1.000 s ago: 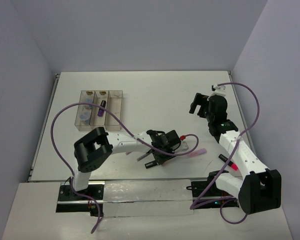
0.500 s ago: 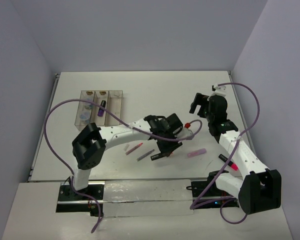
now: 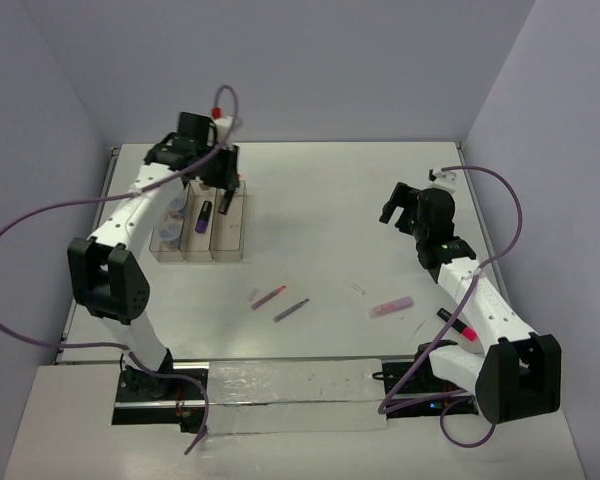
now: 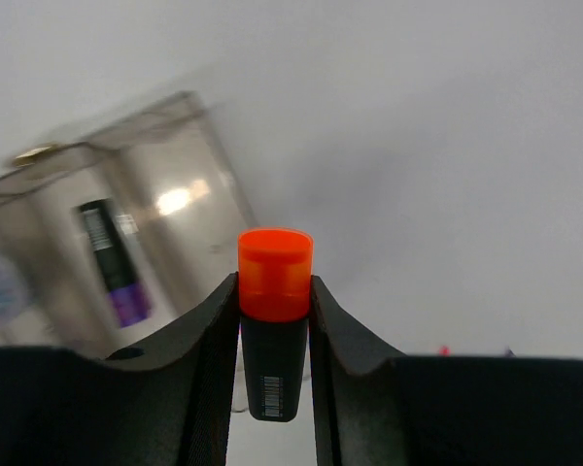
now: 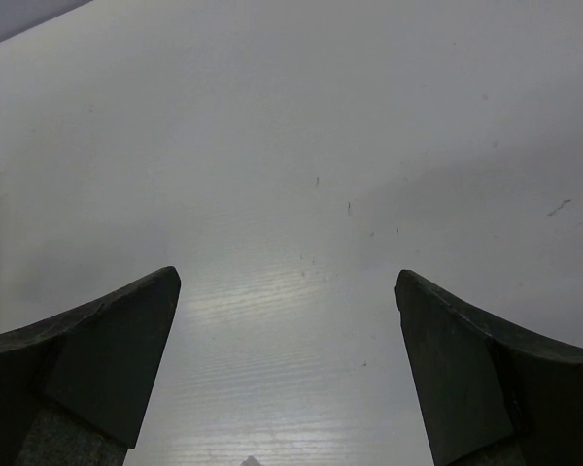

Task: Sort the stationery into containers
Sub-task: Pick up the pen from the center of the board, then place the pen in the storage box.

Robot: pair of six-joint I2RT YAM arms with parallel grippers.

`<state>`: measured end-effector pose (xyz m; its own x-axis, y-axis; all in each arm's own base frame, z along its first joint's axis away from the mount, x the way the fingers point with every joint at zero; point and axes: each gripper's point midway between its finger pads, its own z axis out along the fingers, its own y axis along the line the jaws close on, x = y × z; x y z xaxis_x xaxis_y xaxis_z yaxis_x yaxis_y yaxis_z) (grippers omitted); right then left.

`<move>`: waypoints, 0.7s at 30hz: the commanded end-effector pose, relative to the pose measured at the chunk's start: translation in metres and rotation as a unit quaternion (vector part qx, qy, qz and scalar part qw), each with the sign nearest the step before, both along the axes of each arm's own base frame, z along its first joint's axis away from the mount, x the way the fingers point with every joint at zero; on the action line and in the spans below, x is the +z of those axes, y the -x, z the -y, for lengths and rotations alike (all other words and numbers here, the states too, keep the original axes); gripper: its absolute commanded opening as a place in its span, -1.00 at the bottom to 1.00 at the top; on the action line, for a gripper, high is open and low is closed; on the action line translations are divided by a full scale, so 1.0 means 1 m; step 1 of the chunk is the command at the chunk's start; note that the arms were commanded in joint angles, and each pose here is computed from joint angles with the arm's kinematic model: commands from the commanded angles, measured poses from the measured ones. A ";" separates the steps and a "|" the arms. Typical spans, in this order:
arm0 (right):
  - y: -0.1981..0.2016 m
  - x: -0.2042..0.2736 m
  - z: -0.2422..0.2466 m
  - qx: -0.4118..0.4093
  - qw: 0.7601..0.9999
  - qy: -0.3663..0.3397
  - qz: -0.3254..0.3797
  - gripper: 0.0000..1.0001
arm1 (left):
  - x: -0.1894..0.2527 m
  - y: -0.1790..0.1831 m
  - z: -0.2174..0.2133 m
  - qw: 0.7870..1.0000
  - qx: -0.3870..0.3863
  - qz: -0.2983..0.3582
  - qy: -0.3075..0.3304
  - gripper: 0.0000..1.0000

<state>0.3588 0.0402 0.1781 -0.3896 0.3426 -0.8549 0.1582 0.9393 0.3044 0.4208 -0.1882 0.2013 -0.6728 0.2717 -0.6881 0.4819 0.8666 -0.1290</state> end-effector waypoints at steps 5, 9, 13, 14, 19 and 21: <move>-0.008 0.015 -0.001 -0.004 1.000 -0.010 0.015 0.98 | -0.017 -0.062 -0.084 0.989 0.146 0.029 -0.018 -1.00; -0.005 0.012 0.004 -0.013 1.000 -0.002 0.006 0.98 | -0.048 -0.081 -0.108 0.981 0.191 0.020 -0.040 -1.00; -0.001 0.009 0.010 -0.033 0.999 -0.001 0.000 0.99 | -0.070 -0.086 -0.112 0.979 0.198 0.000 -0.046 -1.00; 0.001 0.008 0.012 -0.039 0.999 0.000 -0.002 0.99 | -0.074 -0.087 -0.115 0.978 0.203 -0.003 -0.053 -1.00; 0.011 -0.005 0.024 -0.106 0.993 -0.033 -0.028 1.00 | -0.092 -0.084 -0.134 0.971 0.220 0.002 -0.096 -0.79; 0.015 -0.012 0.027 -0.130 0.989 -0.050 -0.038 1.00 | -0.102 -0.081 -0.134 0.971 0.218 -0.014 -0.099 -0.70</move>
<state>0.3477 0.0271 0.1586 -0.4175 0.4143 -0.8087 0.2930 0.9039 0.3118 0.4894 -0.0629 0.0954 -0.8001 0.0837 -0.5940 0.0892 0.9958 0.0202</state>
